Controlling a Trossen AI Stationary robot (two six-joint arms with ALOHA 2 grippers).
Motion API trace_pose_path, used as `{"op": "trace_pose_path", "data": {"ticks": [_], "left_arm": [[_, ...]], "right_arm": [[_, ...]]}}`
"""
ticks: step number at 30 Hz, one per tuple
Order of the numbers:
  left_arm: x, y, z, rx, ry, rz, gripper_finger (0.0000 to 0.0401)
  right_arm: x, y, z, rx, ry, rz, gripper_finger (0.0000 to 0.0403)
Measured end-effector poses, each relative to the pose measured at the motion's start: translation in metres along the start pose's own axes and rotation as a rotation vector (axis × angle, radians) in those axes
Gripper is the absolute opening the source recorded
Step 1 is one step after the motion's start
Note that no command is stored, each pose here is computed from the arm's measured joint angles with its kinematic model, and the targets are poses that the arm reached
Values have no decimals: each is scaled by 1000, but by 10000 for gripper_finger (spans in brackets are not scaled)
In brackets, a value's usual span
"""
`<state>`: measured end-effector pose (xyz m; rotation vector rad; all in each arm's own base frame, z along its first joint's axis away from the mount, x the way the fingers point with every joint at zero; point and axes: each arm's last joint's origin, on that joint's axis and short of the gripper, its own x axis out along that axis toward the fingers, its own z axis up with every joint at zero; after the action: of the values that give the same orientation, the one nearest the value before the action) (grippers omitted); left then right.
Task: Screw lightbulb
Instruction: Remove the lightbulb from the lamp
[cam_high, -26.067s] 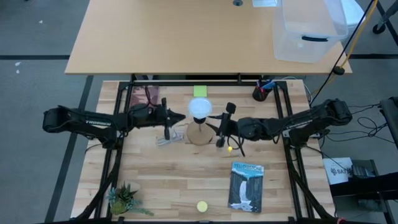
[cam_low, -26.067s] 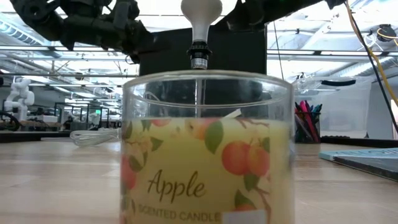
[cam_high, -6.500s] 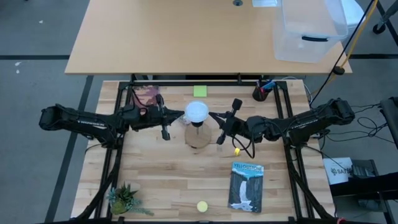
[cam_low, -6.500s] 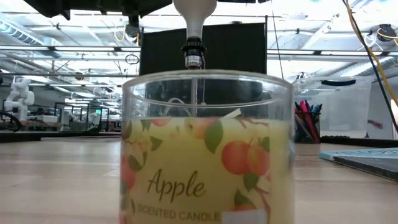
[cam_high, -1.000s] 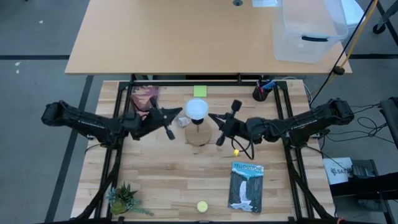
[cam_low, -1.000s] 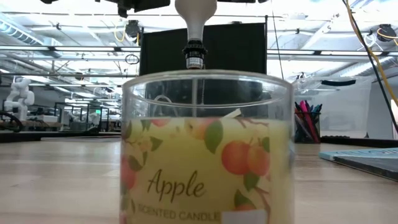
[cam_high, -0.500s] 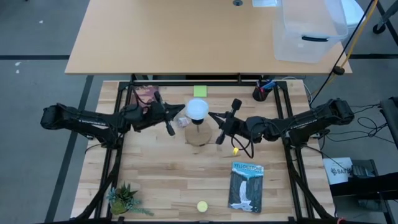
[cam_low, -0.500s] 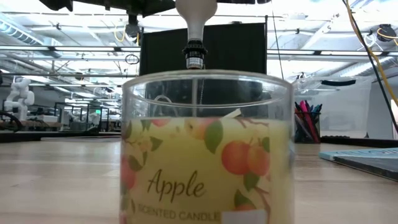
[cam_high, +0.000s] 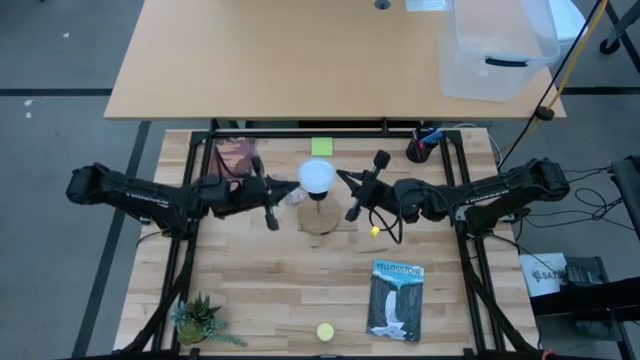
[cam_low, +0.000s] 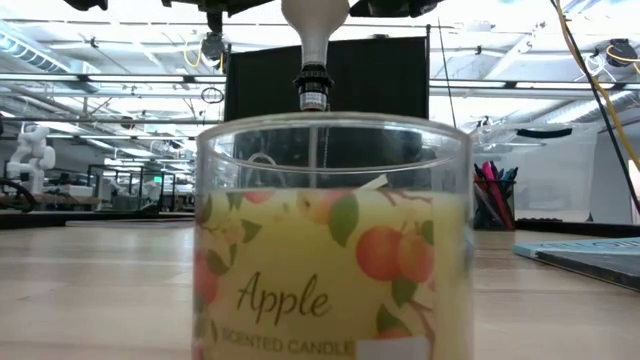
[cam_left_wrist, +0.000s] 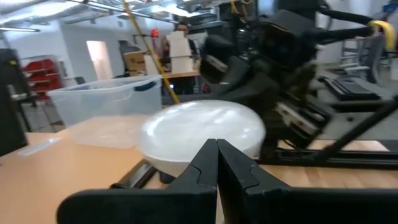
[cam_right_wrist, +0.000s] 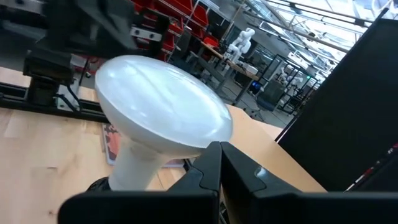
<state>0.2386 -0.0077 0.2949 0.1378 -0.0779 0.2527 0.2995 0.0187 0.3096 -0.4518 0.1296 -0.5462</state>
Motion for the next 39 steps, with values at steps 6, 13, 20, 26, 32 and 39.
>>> {"op": "trace_pose_path", "data": {"ticks": [6,13,20,26,32,39], "left_arm": [[-1,-11,-1,6,0,-94,0],[-6,-15,5,80,-19,-5,0],[-4,1,6,72,-11,206,0],[1,16,0,-12,12,190,0],[3,19,0,-18,2,144,0],[5,18,-2,-39,-4,89,0]], "right_arm": [[3,-4,-2,0,5,-10,0],[4,-4,-2,-16,8,-15,0],[-5,6,3,-16,-13,25,0],[-12,14,7,-16,-27,54,0],[-17,19,11,-8,-48,74,0],[-10,11,7,-11,-37,40,0]]}}
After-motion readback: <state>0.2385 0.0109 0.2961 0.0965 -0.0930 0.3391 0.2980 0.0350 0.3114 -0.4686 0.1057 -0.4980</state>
